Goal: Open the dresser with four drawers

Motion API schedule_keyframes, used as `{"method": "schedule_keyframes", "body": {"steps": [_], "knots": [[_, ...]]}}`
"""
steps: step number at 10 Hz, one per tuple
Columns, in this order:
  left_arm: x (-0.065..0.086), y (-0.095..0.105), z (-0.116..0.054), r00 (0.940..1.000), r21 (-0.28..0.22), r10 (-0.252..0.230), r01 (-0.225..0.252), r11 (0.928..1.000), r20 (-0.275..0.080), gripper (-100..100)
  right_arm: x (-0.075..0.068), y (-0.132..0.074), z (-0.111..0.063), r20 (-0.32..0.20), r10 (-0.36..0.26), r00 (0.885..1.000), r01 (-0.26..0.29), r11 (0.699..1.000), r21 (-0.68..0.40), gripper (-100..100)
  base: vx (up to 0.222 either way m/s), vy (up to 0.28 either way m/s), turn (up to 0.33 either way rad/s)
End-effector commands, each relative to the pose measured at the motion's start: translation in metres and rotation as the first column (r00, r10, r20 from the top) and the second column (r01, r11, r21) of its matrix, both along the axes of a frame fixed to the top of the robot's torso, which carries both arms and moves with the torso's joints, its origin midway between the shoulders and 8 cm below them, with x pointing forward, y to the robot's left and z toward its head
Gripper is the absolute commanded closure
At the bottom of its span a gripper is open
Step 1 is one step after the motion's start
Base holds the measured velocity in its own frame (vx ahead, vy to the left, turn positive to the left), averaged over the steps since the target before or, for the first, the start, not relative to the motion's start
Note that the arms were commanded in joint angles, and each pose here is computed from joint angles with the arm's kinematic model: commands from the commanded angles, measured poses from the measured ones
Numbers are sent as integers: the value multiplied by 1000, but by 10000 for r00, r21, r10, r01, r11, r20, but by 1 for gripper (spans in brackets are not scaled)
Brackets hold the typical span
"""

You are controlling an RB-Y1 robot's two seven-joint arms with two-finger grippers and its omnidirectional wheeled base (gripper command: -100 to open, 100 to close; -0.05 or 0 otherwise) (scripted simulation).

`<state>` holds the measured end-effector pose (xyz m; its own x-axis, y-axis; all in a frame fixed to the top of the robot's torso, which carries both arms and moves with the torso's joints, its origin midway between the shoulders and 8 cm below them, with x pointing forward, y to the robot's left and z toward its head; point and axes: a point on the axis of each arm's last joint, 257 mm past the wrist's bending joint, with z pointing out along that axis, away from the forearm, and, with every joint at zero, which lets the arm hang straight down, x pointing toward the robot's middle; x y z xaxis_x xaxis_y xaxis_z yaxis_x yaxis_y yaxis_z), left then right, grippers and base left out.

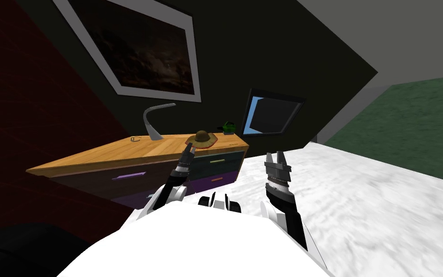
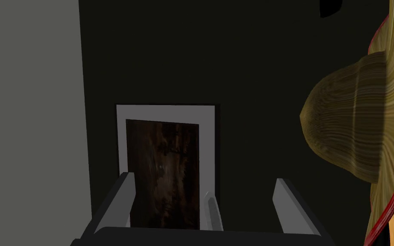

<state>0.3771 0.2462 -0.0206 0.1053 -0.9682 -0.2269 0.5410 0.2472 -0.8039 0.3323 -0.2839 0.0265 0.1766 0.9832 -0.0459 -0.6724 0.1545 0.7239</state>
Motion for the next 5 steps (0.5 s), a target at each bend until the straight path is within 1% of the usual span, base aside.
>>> {"method": "schedule_keyframes", "body": {"steps": [1, 5], "knots": [[8, 6, -22, 9991, 250, 45, -34, 9997, -428, -100, 0, 0, 0, 0, 0, 10000, 0, 10000, 0, 0, 14, -64, 29], [20, 17, -59, 9938, 446, 244, -196, 9988, -1089, -100, 0, 0, 0, 0, 0, 10000, 0, 10000, 0, 0, 19, -73, 36]]}}
